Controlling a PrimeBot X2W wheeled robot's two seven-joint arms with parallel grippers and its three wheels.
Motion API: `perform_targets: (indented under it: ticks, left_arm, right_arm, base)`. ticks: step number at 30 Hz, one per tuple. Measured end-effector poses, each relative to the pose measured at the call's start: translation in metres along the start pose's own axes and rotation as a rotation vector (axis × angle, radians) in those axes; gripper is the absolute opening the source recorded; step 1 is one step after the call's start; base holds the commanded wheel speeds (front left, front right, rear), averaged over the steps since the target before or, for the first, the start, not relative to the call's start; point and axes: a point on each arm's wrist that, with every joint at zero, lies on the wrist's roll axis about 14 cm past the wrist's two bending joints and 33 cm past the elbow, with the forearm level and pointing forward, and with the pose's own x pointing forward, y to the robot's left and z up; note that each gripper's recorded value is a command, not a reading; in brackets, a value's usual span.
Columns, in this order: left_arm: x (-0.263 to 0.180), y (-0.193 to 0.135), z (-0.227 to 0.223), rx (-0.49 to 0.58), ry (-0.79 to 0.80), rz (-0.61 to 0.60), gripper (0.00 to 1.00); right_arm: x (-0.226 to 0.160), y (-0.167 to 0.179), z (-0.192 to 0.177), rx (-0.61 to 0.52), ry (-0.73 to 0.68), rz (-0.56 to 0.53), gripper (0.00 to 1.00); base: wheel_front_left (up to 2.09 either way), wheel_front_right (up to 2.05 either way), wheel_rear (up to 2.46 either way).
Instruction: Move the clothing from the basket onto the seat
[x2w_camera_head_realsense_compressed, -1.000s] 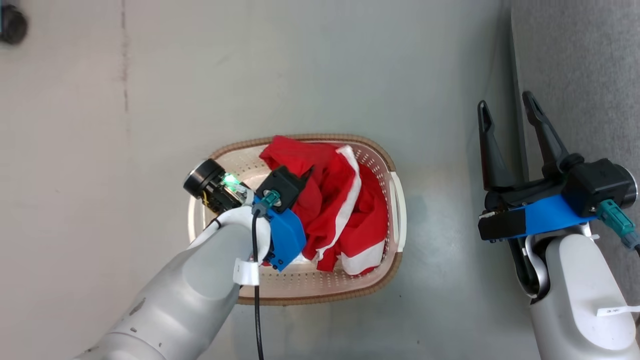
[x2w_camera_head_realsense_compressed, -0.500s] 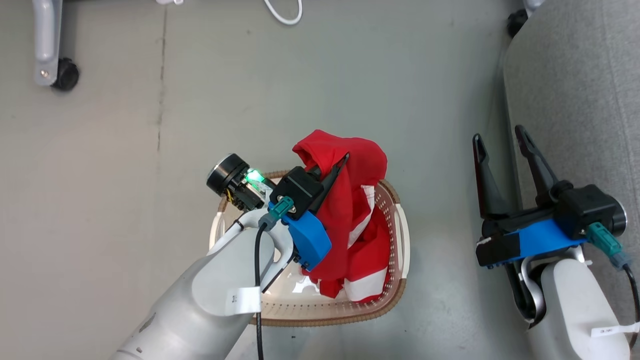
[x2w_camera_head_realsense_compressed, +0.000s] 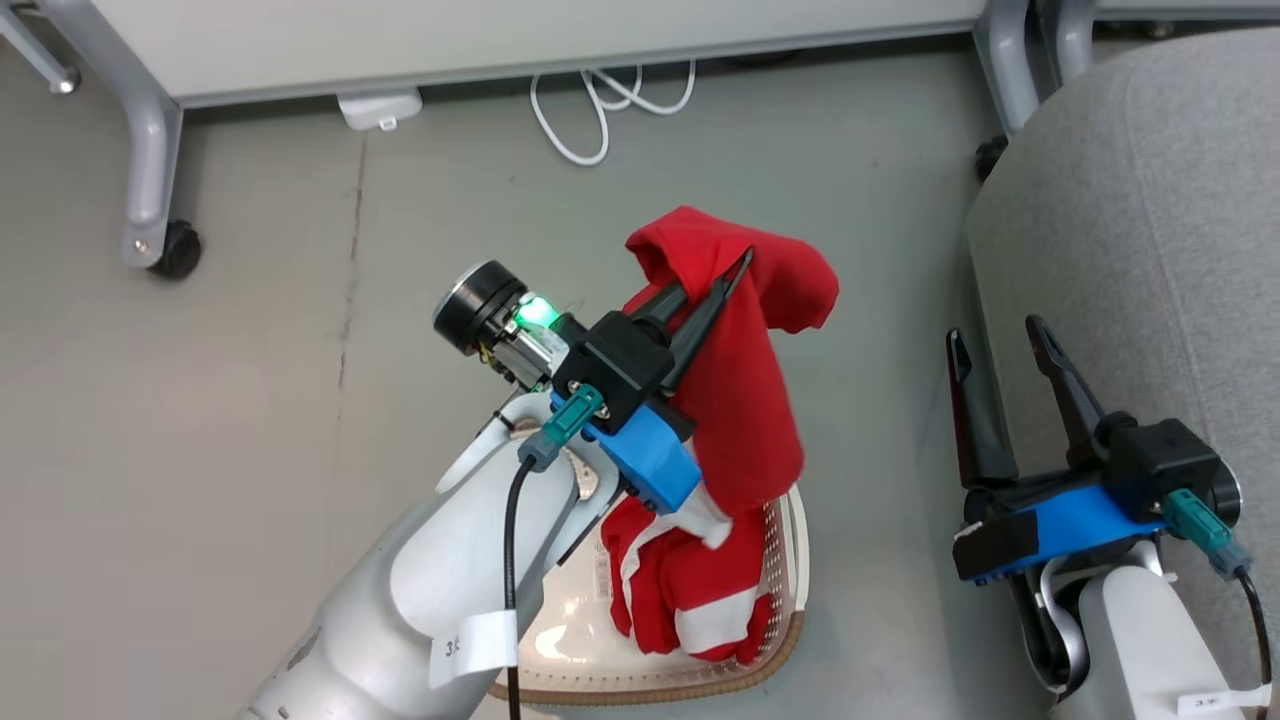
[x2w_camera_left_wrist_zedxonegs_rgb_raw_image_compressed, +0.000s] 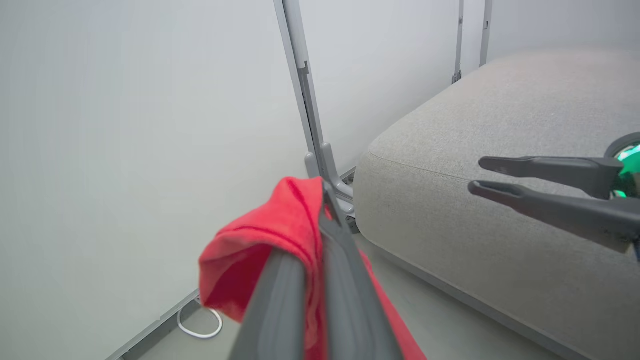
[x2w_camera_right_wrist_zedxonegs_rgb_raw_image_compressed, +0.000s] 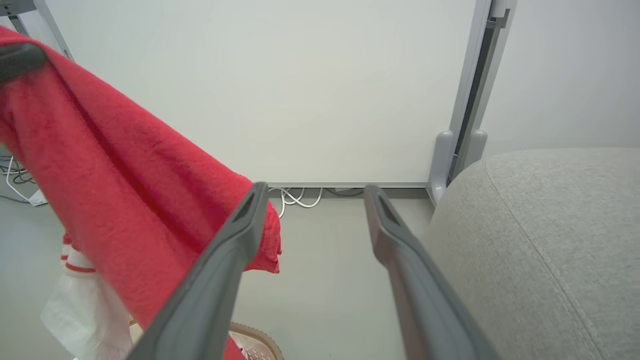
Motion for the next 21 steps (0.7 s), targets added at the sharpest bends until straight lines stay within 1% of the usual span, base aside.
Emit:
perform_targets:
  ticks: [7, 10, 15, 21]
  left_arm:
    - [0.004, 0.000, 0.062, 0.058, -0.145, 0.008, 0.00]
    - [0.004, -0.002, 0.081, 0.077, -0.187, 0.008, 0.00]
    - [0.004, -0.007, 0.105, 0.105, -0.236, 0.000, 0.00]
    - [0.000, -0.013, 0.122, 0.128, -0.264, -0.004, 0.00]
  right_arm:
    - [-0.017, -0.001, 0.010, 0.003, -0.012, -0.014, 1.00]
    - [-0.024, -0.002, 0.014, 0.003, -0.018, -0.021, 1.00]
    - [-0.035, -0.004, 0.020, 0.003, -0.028, -0.034, 1.00]
    - [-0.046, -0.005, 0.026, 0.014, -0.041, -0.044, 1.00]
  base:
    - [0.00, 0.00, 0.00]
    - [0.00, 0.00, 0.00]
    - [0.00, 0.00, 0.00]
    - [0.00, 0.00, 0.00]
